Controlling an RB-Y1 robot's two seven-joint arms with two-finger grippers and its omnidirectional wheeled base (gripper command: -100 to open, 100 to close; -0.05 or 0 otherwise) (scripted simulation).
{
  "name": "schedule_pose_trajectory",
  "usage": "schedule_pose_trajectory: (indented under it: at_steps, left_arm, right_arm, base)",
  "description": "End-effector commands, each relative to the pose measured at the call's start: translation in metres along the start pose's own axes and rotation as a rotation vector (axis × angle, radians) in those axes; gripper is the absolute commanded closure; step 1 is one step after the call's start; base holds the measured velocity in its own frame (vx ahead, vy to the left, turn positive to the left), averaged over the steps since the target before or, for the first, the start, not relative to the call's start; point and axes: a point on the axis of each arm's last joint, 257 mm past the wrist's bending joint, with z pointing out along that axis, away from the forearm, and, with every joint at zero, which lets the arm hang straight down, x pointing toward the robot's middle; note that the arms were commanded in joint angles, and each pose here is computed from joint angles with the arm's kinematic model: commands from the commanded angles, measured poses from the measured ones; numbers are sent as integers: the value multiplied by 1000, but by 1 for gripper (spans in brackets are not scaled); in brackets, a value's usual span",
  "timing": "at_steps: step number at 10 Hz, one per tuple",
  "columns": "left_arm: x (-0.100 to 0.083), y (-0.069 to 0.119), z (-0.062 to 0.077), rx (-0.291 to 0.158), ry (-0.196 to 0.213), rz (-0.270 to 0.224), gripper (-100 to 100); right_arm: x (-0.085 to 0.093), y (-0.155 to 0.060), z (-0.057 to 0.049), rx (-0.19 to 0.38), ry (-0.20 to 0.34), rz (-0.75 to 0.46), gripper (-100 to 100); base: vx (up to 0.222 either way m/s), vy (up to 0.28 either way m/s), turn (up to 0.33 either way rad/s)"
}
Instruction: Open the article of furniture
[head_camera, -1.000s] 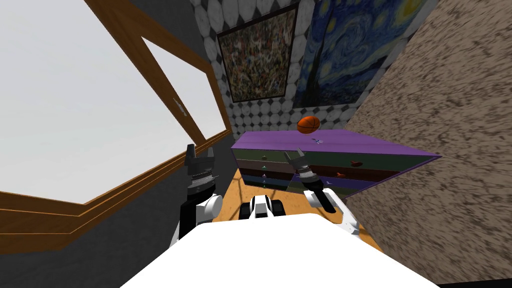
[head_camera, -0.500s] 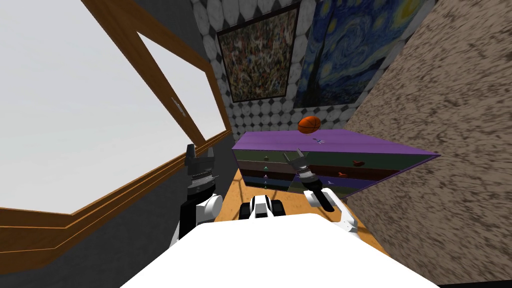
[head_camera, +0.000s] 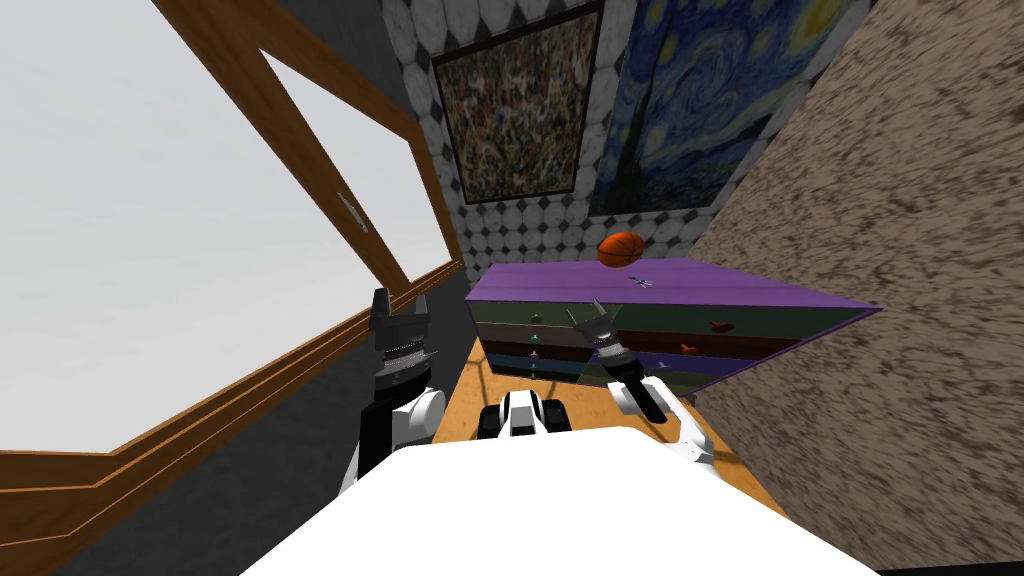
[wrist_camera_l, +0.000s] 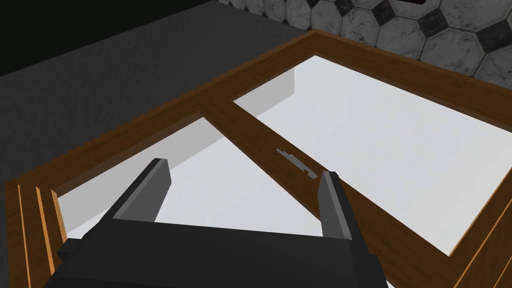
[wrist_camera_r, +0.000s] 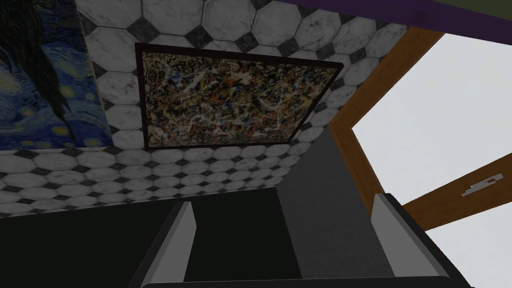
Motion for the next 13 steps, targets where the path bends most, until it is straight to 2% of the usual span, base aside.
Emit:
schedule_pose_trajectory:
  at_steps: [1,2,3,5,6,8,9,11,12,13]
  left_arm:
    - [0,0,0,0,0,0,0]
    - [0,0,0,0,0,0,0]
    - [0,0,0,0,0,0,0]
    - [0,0,0,0,0,0,0]
    - [0,0,0,0,0,0,0]
    - [0,0,0,0,0,0,0]
    - [0,0,0,0,0,0,0]
    - [0,0,0,0,0,0,0]
    - [0,0,0,0,0,0,0]
    - [0,0,0,0,0,0,0]
  right_arm:
    - [10,2,-3,-12,19,-93,-100]
    - [10,2,-3,-12,19,-105,-100]
    - [21,4,-7,-25,38,-157,-100]
    - [21,4,-7,-25,38,-194,-100]
    - [31,6,-11,-38,57,-245,-100]
    - [31,6,-11,-39,56,-282,-100]
    - [41,8,-16,-53,75,-334,-100]
    - [41,8,-16,-55,75,-368,-100]
    - [51,10,-22,-70,94,-421,-100]
    - [51,10,-22,-71,93,-446,-100]
  base:
    - [38,64,-41]
    - [17,29,8]
    - [26,46,-61]
    - [26,42,-18]
    - [27,51,-54]
    - [31,40,-16]
    - [34,48,-53]
    - [22,45,-14]
    - [37,48,-42]
    - [34,46,-38]
